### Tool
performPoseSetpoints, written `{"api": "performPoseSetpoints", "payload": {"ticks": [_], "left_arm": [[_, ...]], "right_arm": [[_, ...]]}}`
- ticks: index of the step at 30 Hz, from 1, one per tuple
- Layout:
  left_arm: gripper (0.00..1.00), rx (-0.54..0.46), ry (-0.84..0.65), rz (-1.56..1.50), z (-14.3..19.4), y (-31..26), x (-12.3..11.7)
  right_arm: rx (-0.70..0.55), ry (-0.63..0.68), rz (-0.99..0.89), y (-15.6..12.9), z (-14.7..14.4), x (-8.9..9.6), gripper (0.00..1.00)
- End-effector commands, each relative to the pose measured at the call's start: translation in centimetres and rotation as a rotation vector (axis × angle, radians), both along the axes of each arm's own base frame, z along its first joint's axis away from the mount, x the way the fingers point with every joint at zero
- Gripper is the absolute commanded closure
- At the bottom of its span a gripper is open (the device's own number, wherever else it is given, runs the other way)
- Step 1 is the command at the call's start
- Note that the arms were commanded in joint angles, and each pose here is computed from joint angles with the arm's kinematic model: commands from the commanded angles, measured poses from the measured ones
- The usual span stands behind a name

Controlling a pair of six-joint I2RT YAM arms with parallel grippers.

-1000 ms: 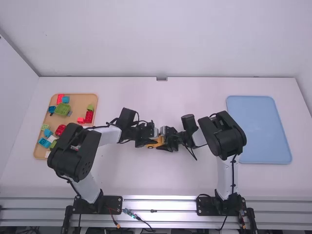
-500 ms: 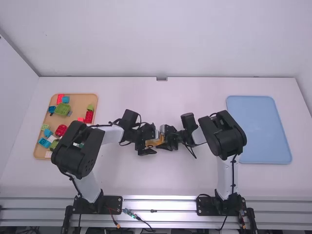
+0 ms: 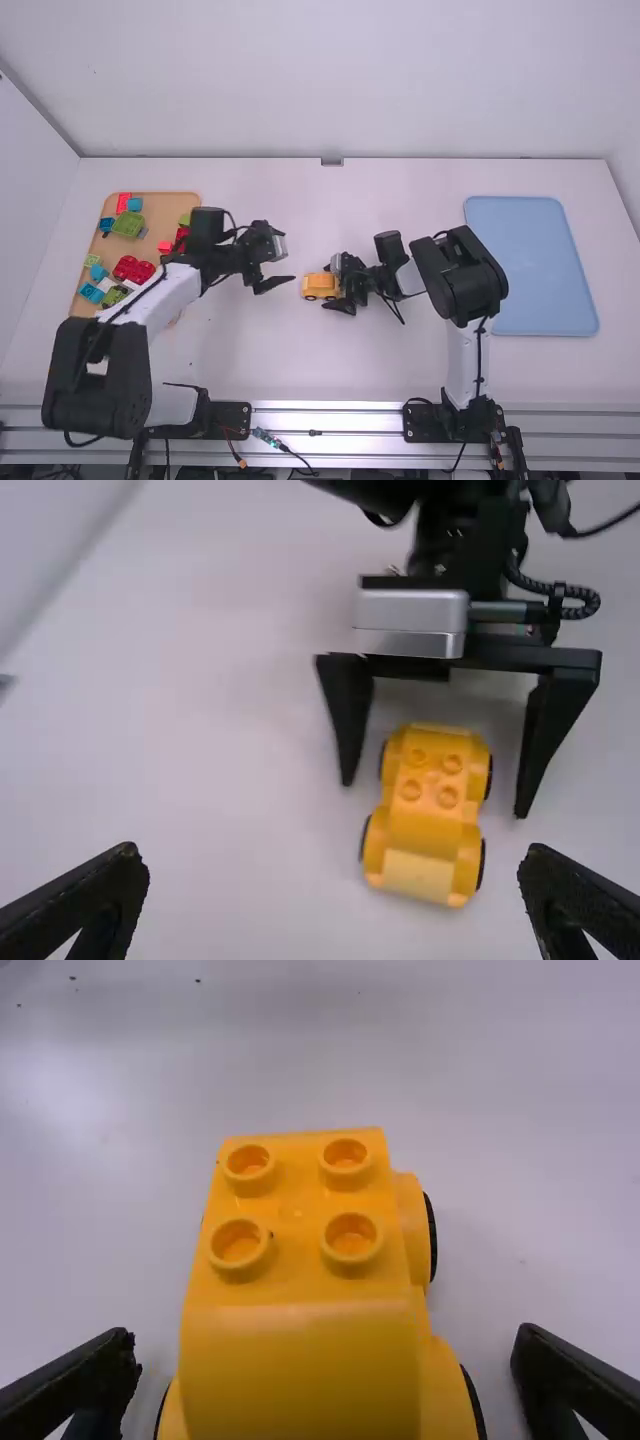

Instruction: Assemble lego blocks to make yellow taxi

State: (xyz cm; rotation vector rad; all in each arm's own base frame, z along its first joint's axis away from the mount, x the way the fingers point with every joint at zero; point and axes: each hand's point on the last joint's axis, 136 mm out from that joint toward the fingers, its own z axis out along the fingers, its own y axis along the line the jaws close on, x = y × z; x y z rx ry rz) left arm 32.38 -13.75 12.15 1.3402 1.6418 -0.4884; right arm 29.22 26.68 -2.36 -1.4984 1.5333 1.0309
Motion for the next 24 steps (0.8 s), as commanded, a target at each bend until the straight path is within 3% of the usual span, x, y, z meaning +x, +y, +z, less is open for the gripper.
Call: {"api": "performPoseSetpoints", "payload": {"ticks": [1, 8, 15, 17, 24], "left_arm": [[0.01, -0.100, 0.003, -0.019, 0.5, 1.3, -1.6], [0.01, -0.197, -0.011, 0.025, 0.1, 3.7, -2.5], [0.01, -0.221, 0.005, 0.075, -0.3, 3.9, -2.1], [0.01, -0.226, 0.002, 0.083, -0.3, 4.0, -2.0], [0.01, -0.233, 0.000, 0.076, -0.1, 3.9, -2.1]], "right_arm": [[0.036, 0.020, 0.027, 0.3, 0.4, -0.4, 0.01], [0.014, 0.025, 0.032, 2.0, 0.6, 0.0, 0.01], [-0.063, 0.000, -0.012, 2.9, -0.8, -0.2, 0.00], [-0.064, -0.001, -0.020, 2.9, -0.8, -0.2, 0.07], [-0.068, 0.005, -0.022, 2.7, -0.9, -0.1, 0.44]]}}
